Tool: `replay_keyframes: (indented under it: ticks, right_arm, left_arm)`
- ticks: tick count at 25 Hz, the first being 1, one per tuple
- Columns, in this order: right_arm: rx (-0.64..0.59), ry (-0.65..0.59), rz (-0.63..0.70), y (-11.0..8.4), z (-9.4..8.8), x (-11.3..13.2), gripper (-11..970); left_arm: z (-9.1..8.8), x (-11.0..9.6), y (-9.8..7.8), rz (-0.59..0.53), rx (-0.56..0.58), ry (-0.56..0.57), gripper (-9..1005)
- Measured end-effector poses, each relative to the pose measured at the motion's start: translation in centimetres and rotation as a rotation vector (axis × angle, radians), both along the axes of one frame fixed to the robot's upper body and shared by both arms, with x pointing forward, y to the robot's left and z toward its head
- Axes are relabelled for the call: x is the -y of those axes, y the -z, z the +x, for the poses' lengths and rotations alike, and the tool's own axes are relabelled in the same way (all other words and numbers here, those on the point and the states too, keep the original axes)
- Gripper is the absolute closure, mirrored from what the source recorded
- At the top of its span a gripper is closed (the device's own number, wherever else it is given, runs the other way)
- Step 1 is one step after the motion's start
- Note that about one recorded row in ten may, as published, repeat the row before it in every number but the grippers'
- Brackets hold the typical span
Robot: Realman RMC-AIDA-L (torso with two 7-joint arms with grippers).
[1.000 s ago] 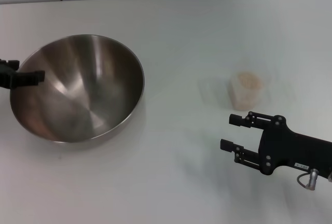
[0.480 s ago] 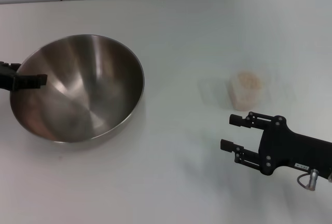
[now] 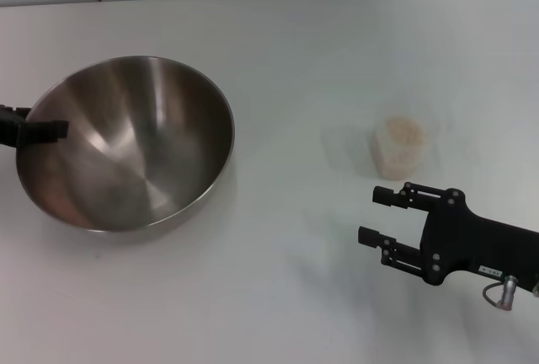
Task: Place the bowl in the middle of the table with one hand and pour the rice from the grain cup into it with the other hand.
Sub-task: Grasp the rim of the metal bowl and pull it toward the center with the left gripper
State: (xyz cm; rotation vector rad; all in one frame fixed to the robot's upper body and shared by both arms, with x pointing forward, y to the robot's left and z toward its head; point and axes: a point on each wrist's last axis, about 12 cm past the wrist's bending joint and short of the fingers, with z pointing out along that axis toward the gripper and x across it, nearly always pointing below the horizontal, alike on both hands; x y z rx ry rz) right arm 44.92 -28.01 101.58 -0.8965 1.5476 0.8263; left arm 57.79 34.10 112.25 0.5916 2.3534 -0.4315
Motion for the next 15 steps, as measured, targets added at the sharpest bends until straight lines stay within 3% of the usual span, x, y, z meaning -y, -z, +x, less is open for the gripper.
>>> replay_keyframes:
  ticks: [15]
  right_arm:
    - [-0.001,0.009,0.007,0.02,-0.14,0.10,383]
  left_arm:
    - [0.28,0.26,-0.46,0.001,-0.007,-0.001,755]
